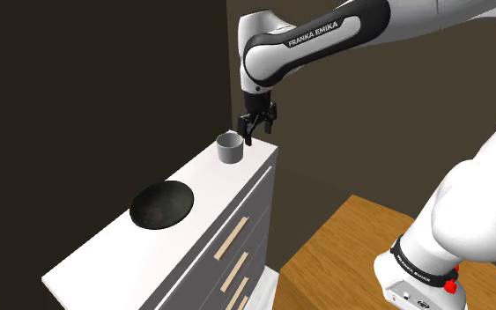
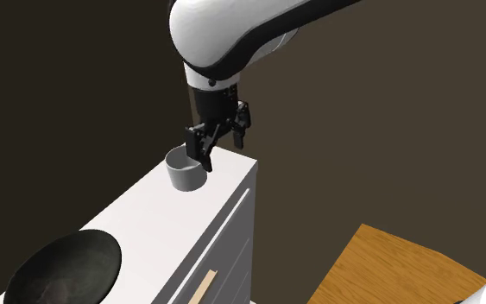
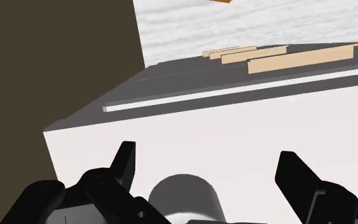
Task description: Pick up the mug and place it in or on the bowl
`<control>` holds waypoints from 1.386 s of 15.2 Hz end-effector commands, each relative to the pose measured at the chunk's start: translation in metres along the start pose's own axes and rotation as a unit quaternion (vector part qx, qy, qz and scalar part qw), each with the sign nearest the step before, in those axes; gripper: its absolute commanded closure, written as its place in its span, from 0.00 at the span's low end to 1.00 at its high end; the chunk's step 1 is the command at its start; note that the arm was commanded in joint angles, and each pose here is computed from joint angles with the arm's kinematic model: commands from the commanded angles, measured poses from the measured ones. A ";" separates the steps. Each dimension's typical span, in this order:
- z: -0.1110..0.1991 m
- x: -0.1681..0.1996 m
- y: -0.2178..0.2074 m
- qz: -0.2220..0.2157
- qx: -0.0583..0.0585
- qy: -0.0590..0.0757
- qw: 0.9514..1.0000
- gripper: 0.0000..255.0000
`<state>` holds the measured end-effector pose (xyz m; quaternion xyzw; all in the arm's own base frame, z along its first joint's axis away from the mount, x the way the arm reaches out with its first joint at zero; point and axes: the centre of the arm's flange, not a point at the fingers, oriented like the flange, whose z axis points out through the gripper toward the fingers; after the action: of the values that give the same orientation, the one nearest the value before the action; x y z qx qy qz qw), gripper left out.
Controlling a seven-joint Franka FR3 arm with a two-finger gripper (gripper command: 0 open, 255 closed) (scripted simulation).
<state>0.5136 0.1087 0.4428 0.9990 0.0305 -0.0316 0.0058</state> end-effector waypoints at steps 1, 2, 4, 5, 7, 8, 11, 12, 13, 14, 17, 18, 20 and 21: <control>0.011 0.022 -0.008 -0.002 -0.003 0.004 1.000 0.00; 0.015 0.033 -0.013 -0.004 -0.004 0.005 1.000 0.00; 0.024 0.056 -0.022 -0.006 -0.008 0.009 1.000 0.00; 0.029 0.067 -0.026 -0.007 -0.009 0.011 1.000 0.00; 0.038 0.089 -0.035 -0.010 -0.012 0.014 1.000 0.00; 0.042 0.100 -0.040 -0.011 -0.014 0.016 1.000 0.00; 0.055 0.134 -0.054 -0.014 -0.018 0.021 1.000 0.00; 0.057 0.140 -0.056 -0.015 -0.019 0.022 0.999 0.00; 0.063 0.141 -0.056 -0.015 -0.019 0.022 0.999 0.00; 0.068 0.141 -0.056 -0.015 -0.019 0.022 0.999 0.00; 0.084 0.141 -0.055 -0.015 -0.019 0.022 0.999 0.00; 0.089 0.142 -0.055 -0.015 -0.019 0.022 0.999 0.00; 0.097 0.142 -0.055 -0.015 -0.019 0.022 0.999 0.00; 0.097 0.142 -0.055 -0.015 -0.019 0.022 0.999 0.00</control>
<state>0.6454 0.1708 0.3378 0.9986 0.0463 -0.0093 0.0239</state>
